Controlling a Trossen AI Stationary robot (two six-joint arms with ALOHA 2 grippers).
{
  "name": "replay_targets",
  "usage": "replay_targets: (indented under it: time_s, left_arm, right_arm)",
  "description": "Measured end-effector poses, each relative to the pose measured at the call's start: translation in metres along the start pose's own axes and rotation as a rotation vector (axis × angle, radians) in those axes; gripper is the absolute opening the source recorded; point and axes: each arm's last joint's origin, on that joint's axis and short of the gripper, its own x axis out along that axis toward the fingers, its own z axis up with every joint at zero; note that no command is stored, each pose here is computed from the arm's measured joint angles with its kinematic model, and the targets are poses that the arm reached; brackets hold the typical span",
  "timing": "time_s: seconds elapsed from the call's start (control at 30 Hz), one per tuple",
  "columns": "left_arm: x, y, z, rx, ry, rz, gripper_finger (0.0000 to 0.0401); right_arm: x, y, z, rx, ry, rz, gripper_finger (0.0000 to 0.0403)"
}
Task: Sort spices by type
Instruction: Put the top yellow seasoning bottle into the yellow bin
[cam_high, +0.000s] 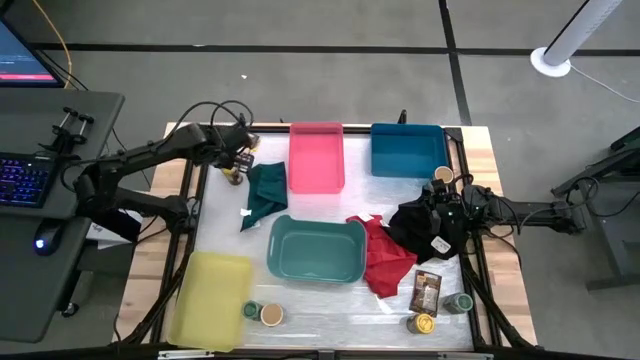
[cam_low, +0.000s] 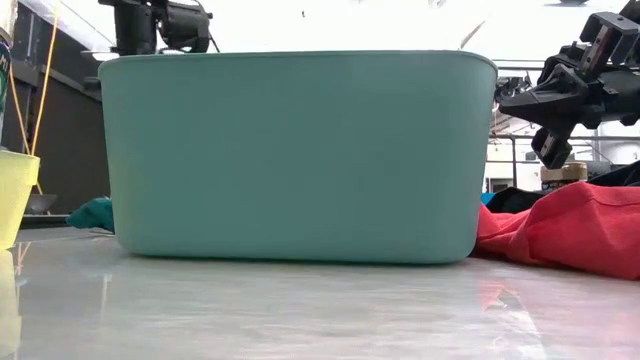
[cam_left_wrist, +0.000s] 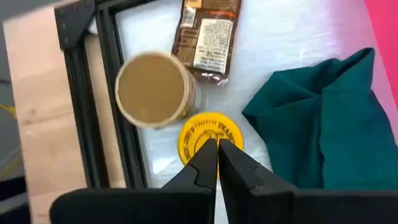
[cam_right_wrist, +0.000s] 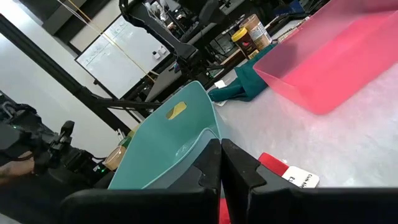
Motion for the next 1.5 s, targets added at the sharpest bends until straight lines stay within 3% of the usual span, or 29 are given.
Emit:
replay_targets:
  time_s: [0.17, 0.3, 0.8, 1.0, 1.27, 1.33, 1.5]
  left_arm:
    - [0.014, 0.005, -0.019, -0.094, -0.014, -0.033, 0.0]
    - [0.009, 0.008, -0.017, -0.151, -0.096, -0.073, 0.0]
    - [0.03, 0.006, -0.027, -0.184, -0.115, -0.043, 0.0]
    - [0.029, 0.005, -0.03, -0.16, -0.085, -0.065, 0.0]
    - [0.019, 0.001, -0.046, -0.1, 0.039, -0.186, 0.0]
    - [0.019, 0.004, -0.055, -0.066, 0.095, -0.153, 0.0]
    - [0.013, 0.011, -0.06, -0.06, 0.056, -0.102, 0.0]
  right_arm:
    - [0.0, 0.0, 0.0, 0.0, 0.0, 0.0, 0.0001]
    - [0.0, 0.0, 0.0, 0.0, 0.0, 0.0, 0.0001]
    - [0.0, 0.0, 0.0, 0.0, 0.0, 0.0, 0.0001]
    - [0.0, 0.0, 0.0, 0.0, 0.0, 0.0, 0.0001]
    - [0.0, 0.0, 0.0, 0.0, 0.0, 0.0, 0.0001]
    - [0.0, 0.0, 0.0, 0.0, 0.0, 0.0, 0.0001]
    - [0.0, 0.0, 0.0, 0.0, 0.001, 0.0, 0.0001]
